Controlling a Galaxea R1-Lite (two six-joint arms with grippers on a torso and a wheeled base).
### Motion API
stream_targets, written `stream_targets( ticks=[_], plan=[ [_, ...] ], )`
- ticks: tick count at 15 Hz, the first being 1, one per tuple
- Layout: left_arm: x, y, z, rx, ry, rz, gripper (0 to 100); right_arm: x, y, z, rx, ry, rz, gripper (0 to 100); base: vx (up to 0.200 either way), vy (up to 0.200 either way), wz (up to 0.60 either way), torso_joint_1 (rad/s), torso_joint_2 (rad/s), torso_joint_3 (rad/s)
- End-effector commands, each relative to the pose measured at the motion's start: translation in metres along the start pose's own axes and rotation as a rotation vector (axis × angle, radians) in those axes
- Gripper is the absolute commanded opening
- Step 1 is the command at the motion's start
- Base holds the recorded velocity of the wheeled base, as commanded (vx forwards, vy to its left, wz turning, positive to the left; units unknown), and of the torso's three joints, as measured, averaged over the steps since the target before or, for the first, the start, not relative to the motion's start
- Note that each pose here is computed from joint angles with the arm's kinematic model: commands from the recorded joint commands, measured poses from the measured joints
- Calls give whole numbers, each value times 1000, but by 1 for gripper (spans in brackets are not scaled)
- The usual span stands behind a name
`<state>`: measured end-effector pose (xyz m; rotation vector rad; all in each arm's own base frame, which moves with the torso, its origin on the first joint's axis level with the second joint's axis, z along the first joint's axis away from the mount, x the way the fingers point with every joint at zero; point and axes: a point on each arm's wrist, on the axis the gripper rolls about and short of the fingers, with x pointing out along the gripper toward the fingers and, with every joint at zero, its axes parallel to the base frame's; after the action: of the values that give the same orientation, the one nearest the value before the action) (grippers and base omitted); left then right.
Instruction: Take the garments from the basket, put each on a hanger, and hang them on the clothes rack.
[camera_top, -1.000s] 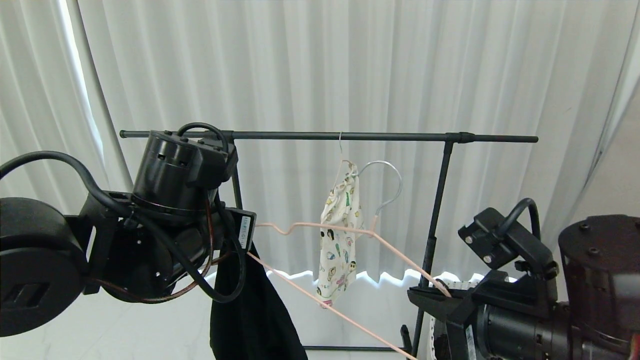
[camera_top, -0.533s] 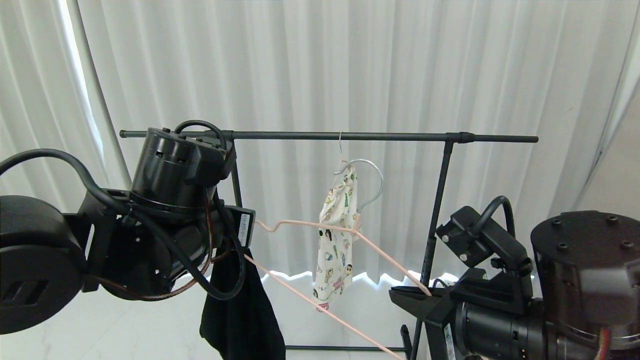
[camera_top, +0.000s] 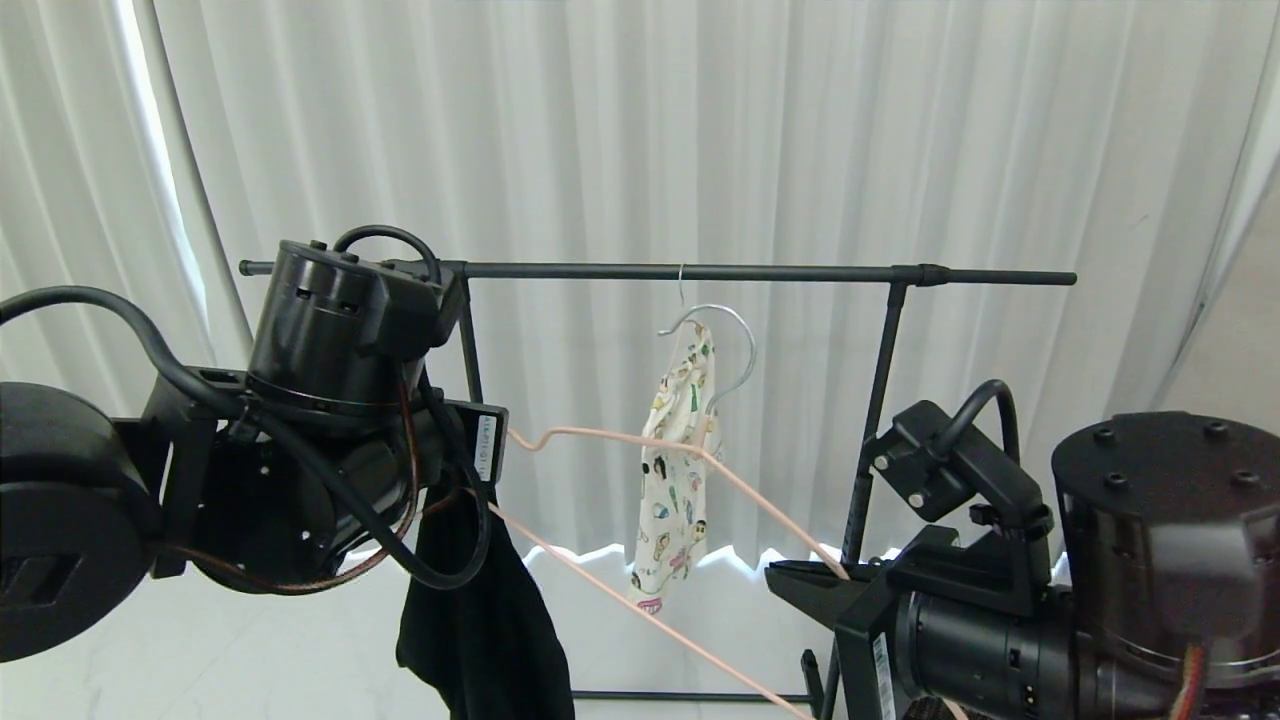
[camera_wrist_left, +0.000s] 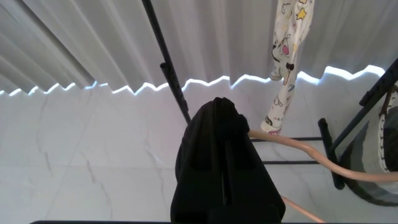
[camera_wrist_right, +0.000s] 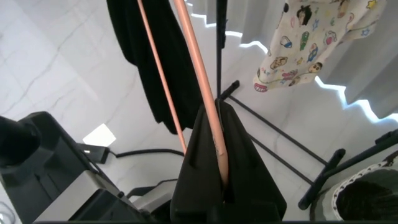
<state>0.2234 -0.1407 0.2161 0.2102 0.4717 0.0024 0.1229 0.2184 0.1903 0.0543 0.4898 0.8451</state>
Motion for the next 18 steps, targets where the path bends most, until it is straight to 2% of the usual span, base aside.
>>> stream_targets(
  ticks=[1, 4, 6, 9, 11, 18],
  plan=[
    [0, 1, 0, 0, 0, 2, 0, -8, 1, 4, 3, -23, 17, 0, 0, 0, 0, 0, 0, 0],
    [0, 0, 0, 2, 2, 1, 0, -14, 1, 2, -3, -1, 27, 0, 0, 0, 0, 0, 0, 0],
    [0, 0, 1, -1, -1, 2, 0, -17, 9, -1, -16, 11, 65, 0, 0, 0, 0, 0, 0, 0],
    [-5, 1, 1, -2, -12, -7, 0, -10, 6, 0, -8, 15, 41, 0, 0, 0, 0, 0, 0, 0],
    [-9, -4, 1, 6, -19, -25, 0, -3, -2, 6, 9, 2, 3, 0, 0, 0, 0, 0, 0, 0],
    [-23, -21, 3, 32, -49, -102, 0, 15, -1, 5, 2, 30, -9, 0, 0, 0, 0, 0, 0, 0]
  ],
)
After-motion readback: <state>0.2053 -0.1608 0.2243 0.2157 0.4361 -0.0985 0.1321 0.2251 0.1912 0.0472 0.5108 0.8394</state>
